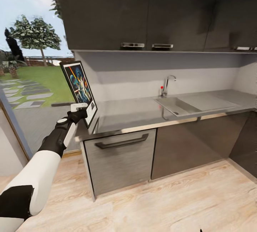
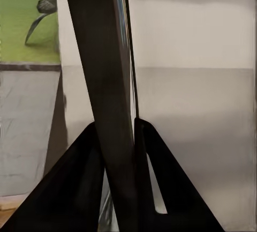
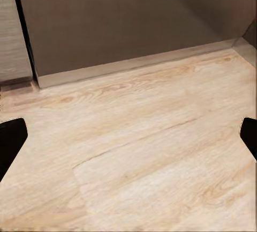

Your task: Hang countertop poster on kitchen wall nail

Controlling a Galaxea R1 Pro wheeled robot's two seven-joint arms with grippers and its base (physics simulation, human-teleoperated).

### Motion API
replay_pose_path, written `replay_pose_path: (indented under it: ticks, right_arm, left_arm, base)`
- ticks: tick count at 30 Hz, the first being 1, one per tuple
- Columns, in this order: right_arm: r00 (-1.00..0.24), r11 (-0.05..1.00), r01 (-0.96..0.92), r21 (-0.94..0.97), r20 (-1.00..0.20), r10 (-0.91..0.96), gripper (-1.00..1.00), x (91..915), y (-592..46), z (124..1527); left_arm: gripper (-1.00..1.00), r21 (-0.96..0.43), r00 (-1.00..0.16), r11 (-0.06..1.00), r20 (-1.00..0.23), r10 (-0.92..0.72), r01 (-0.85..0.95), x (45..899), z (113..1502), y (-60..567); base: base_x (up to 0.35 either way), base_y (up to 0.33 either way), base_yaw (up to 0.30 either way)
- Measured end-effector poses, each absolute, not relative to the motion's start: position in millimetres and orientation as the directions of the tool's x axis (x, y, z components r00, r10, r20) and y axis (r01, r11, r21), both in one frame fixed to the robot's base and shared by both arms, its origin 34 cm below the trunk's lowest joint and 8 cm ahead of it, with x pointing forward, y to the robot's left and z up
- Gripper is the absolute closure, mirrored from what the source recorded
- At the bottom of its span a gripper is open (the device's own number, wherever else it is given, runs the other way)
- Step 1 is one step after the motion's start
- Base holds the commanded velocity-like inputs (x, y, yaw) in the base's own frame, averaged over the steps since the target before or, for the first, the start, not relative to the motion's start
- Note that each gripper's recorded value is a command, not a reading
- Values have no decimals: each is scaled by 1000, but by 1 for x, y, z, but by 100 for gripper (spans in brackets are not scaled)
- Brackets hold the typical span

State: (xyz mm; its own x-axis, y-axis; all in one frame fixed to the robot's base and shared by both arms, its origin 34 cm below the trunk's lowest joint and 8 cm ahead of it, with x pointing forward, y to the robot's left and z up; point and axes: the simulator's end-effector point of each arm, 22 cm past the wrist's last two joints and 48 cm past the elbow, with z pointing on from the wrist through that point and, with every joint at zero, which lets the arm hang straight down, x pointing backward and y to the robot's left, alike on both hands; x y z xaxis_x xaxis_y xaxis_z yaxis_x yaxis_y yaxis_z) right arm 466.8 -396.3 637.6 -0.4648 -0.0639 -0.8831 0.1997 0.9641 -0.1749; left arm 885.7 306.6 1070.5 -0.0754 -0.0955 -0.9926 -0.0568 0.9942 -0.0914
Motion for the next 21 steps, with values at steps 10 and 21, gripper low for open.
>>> replay_pose_path:
  ticks: [10, 21]
  right_arm:
    - [-467, 964, 198, -175, -882, -65, -100, 466, -396, 637]
    - [-466, 964, 198, -176, -882, -65, -100, 467, -396, 637]
  left_arm:
    - [100, -88, -73, 995, -993, -91, -46, 886, 1072, 302]
    - [100, -90, -55, 996, -994, -91, -28, 886, 1081, 296]
  base:
    - [-338, 0, 0]
    - [-338, 0, 0]
